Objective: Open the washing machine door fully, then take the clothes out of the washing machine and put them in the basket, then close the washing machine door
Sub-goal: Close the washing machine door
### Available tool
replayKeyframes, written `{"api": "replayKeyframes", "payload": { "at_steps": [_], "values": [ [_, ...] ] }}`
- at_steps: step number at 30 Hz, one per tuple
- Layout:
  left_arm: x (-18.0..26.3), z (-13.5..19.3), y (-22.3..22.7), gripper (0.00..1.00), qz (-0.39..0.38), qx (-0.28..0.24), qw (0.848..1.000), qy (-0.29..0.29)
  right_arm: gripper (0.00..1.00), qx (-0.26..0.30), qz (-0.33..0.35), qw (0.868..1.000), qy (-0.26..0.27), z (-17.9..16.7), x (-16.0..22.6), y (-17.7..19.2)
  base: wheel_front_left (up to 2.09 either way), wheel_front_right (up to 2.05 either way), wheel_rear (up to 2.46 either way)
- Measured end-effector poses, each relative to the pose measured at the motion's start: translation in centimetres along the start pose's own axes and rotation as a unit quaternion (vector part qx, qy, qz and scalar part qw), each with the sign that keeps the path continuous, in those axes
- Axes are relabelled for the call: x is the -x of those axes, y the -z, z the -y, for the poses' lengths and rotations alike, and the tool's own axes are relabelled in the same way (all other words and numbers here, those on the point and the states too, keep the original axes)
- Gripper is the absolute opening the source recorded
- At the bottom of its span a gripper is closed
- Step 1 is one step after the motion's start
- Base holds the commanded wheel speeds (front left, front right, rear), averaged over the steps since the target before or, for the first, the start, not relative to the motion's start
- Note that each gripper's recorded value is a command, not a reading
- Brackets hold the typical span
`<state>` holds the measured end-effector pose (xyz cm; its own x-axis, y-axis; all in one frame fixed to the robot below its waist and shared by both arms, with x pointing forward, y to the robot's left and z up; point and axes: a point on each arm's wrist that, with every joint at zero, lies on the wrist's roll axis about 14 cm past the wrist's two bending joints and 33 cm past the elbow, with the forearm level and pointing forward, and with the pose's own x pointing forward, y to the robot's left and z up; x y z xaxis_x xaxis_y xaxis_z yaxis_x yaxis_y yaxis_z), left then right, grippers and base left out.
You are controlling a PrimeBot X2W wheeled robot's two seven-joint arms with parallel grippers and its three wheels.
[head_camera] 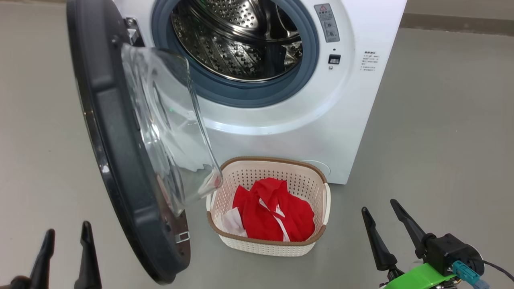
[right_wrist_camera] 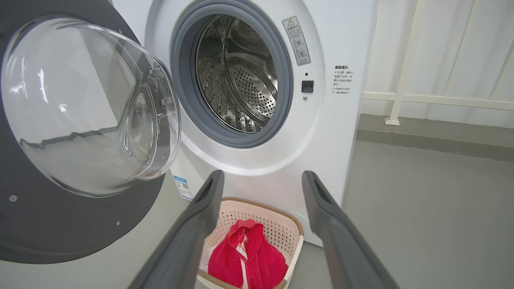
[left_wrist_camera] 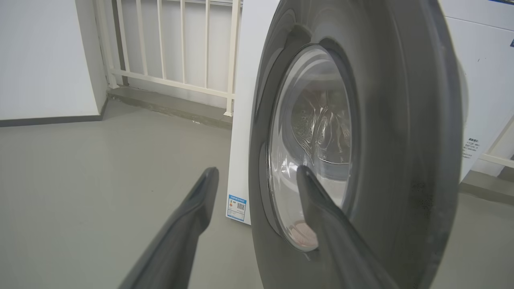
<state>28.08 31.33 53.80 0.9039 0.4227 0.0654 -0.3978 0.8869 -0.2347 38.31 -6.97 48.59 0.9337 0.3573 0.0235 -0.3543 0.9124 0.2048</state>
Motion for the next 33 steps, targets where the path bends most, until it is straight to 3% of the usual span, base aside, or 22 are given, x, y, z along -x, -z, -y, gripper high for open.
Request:
{"api": "replayKeyframes", "payload": {
  "at_steps": [33],
  "values": [
    [1.5,0.5,0.8,1.00,-0.016,-0.042,0.999,0.006,1.00,0.002,-0.005,1.000,0.006,0.1,1.2,0.2,0.00,0.00,0.00]
  ]
}}
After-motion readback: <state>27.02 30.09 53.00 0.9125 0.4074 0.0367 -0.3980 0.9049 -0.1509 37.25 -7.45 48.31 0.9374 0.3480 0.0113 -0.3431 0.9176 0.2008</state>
